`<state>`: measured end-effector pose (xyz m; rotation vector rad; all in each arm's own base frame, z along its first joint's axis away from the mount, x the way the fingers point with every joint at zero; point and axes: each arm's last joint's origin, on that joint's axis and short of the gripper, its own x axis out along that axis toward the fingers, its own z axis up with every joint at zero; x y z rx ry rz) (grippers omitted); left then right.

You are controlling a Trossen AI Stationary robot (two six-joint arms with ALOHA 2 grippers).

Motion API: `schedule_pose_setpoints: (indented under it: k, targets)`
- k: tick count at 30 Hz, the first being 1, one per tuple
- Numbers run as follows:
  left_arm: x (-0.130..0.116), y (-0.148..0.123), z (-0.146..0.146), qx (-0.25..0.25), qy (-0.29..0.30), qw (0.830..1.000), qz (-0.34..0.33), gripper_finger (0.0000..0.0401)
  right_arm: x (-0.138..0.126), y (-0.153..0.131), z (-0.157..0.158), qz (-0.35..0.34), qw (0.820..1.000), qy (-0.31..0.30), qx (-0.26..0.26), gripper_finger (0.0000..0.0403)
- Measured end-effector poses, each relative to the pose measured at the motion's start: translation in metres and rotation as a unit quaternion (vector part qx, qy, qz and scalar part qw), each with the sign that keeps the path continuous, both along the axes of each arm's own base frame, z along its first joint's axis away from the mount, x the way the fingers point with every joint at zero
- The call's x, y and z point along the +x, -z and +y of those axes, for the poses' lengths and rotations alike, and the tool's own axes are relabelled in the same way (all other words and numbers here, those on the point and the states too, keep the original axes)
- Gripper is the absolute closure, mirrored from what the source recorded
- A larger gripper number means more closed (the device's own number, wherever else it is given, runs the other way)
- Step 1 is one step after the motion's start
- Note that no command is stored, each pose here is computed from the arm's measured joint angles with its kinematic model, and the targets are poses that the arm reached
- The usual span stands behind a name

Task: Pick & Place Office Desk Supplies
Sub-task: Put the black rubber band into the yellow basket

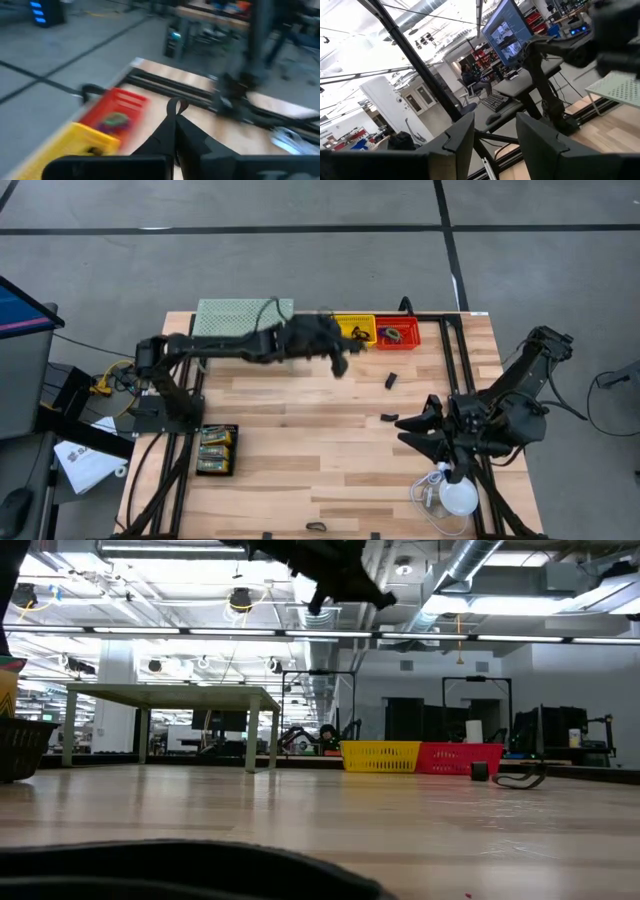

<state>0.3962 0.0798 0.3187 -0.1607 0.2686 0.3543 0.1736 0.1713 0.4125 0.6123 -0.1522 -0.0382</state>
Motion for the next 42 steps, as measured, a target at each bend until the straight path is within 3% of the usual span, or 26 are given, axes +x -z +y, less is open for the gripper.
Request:
schedule_pose_setpoints:
  k: [8,14,19,26,33,42]
  targets:
    - [-0.010,-0.029,0.073,0.057,-0.055,0.997,-0.018,0.0401,0.000,0.000,-0.002,0.004,1.000,0.026,0.006,0.0260]
    - [0.012,-0.037,0.112,0.073,-0.056,0.996,-0.018,0.0401,0.002,0.000,-0.004,0.005,0.999,0.044,0.008,0.0260]
    - [0.045,-0.017,0.132,0.059,-0.043,0.997,0.000,0.0401,0.005,0.000,-0.008,0.004,0.998,0.054,0.015,0.0260]
    - [0.076,0.035,0.147,0.019,-0.049,0.998,0.039,0.0401,0.007,0.001,-0.010,0.006,0.998,0.059,0.018,0.0260]
    - [0.083,0.095,0.155,-0.045,-0.066,0.988,0.130,0.0401,0.008,0.001,-0.010,0.008,0.998,0.059,0.019,0.0260]
    - [0.076,0.123,0.153,-0.066,-0.090,0.973,0.202,0.0401,0.007,0.002,-0.010,0.011,0.998,0.059,0.014,0.0260]
